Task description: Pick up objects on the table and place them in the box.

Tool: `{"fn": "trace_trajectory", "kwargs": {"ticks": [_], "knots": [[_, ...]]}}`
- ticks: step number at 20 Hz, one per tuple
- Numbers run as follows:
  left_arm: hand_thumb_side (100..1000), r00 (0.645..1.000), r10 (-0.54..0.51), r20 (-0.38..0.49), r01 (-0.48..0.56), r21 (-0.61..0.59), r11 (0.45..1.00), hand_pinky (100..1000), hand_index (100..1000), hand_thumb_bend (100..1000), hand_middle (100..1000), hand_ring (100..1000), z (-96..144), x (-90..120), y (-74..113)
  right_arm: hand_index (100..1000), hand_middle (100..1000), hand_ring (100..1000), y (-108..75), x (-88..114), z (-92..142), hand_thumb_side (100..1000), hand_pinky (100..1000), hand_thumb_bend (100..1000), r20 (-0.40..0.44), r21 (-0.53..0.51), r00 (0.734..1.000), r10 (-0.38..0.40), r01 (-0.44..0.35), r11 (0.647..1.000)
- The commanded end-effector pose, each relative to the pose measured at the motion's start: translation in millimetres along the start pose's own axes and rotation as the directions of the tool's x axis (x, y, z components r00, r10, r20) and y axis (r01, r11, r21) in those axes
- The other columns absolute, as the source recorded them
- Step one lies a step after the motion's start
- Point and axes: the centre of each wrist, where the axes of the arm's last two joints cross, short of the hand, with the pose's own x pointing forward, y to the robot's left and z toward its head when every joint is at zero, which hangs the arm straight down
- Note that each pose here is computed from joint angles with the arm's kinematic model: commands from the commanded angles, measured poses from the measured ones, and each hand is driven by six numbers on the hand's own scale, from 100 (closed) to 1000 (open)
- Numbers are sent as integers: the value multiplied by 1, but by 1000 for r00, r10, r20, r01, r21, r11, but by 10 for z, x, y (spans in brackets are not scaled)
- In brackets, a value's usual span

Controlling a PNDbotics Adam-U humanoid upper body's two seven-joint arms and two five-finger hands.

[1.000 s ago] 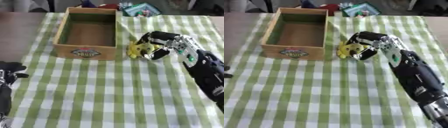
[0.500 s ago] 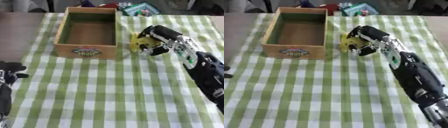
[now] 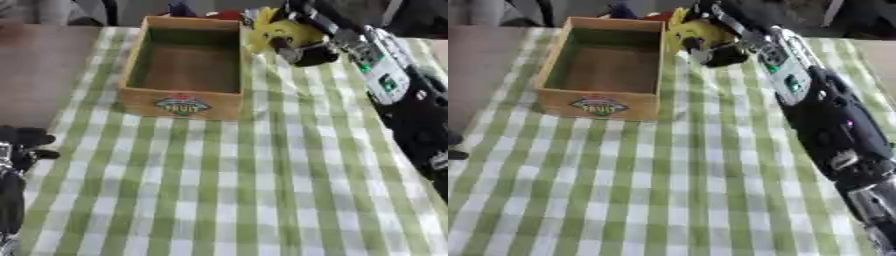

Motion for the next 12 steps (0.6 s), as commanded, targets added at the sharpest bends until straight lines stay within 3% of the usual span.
{"fn": "trace_trajectory", "kwargs": {"ticks": [1, 8, 12], "knots": [[704, 1000, 1, 29, 0, -32, 1000, 551, 515, 100, 581, 645, -55, 72, -24, 387, 287, 182, -166, 45, -136, 204, 236, 100, 27, -21, 1000, -2, 3, 1000], [700, 999, 32, 44, -28, -92, 995, 551, 515, 100, 580, 645, -134, 116, -151, 394, 292, 195, 74, 108, -391, 203, 252, 100, 22, 47, 999, -49, 48, 998], [699, 998, 48, 50, -42, -122, 992, 550, 514, 100, 580, 645, -161, 141, -207, 436, 331, 245, 238, 145, -467, 202, 296, 100, 27, 89, 998, -55, 52, 995]]}}
